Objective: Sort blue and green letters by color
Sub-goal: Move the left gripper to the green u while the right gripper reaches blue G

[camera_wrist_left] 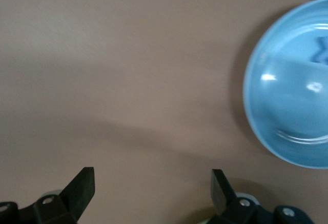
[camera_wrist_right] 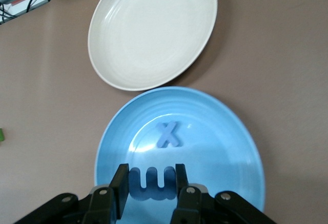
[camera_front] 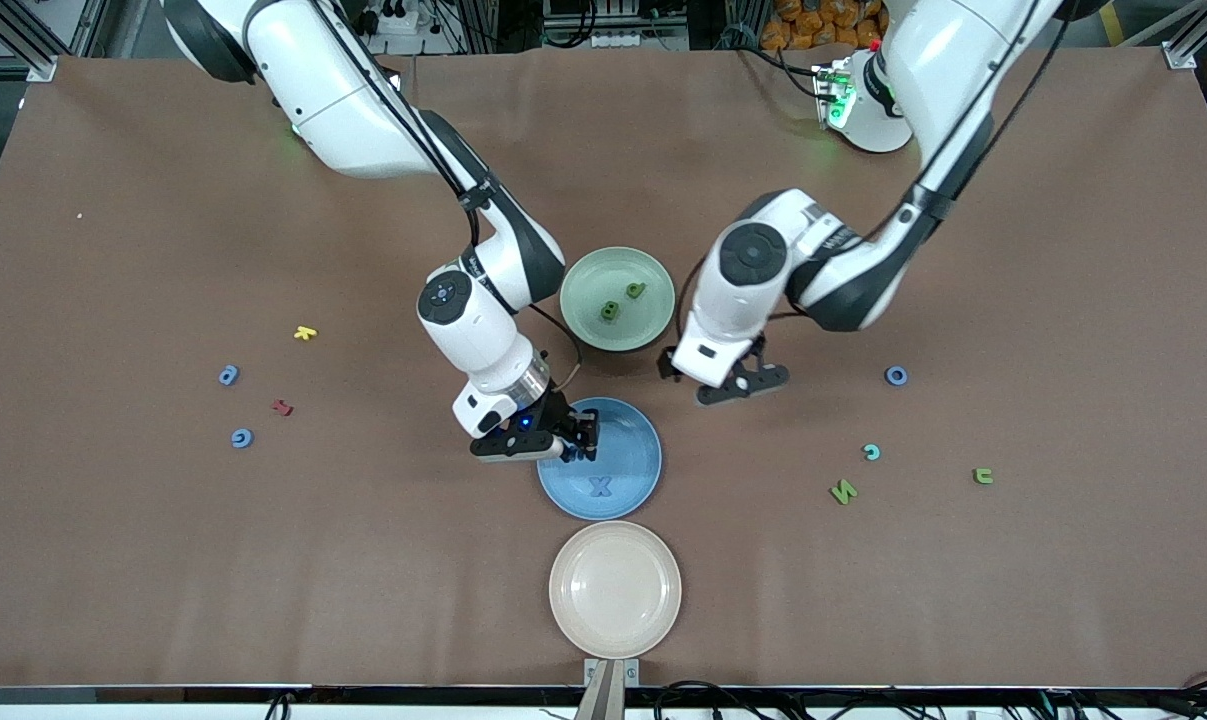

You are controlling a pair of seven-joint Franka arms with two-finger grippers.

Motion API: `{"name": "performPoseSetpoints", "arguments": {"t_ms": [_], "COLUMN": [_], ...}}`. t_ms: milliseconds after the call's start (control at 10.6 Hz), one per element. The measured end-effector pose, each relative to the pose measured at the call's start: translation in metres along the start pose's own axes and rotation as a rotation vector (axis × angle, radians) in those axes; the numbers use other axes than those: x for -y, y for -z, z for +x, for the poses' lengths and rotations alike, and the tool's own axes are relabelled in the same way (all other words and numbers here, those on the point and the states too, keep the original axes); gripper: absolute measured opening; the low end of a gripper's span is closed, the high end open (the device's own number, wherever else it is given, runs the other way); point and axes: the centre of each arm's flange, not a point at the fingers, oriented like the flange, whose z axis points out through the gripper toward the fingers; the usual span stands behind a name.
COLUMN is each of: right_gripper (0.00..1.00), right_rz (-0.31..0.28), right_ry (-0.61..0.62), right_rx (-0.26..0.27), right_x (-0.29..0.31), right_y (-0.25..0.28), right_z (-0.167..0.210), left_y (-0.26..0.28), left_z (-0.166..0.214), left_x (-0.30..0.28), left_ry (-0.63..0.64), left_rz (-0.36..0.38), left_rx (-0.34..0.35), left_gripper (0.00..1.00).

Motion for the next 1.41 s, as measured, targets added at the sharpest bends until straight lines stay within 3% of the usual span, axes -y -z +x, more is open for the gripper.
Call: {"name": "performPoseSetpoints", "arguments": {"t_ms": [94,471,565,848,1036,1224,1413], "right_gripper": [0.44,0.96,1.0,1.0,1.0,1.0,1.0], "right_rz": [0.009,0.002,-0.01,-0.057,-0.104,-0.162,-0.201], "right_ry": [-0.027,-0.062,-0.069,-0.081,-0.008,0.031,-0.026], "right_rx": [0.007,0.015,0.028,0.046,0.045,0.103,0.18], "right_x": [0.006,0.003,-0.002,-0.042,-0.101,-0.175,-0.231], "right_y": [-0.001,-0.001,0.0,0.023,0.051,0.081,0.111], "right_z": [-0.005,-0.002,0.002,0.027,0.049,0.071,0.089], "left_y": [-0.003,-0.015,-0.018,-0.031,-0.034,-0.037,-0.047], "left_z": [0.022,0.102,0.118,0.152,0.164,0.184,0.202], "left_x": [0.026,0.15,0.179,0.251,0.268,0.288,0.31], "left_ry": [-0.059,-0.201,-0.214,-0.15,-0.13,-0.143,-0.118], "left_rz": [0.02,0.048,0.054,0.043,0.019,0.055,0.057], "left_rx": [0.012,0.05,0.054,0.052,0.0,-0.069,-0.099], "left_gripper": [1.0,1.0,1.0,1.0,1.0,1.0,1.0]}}
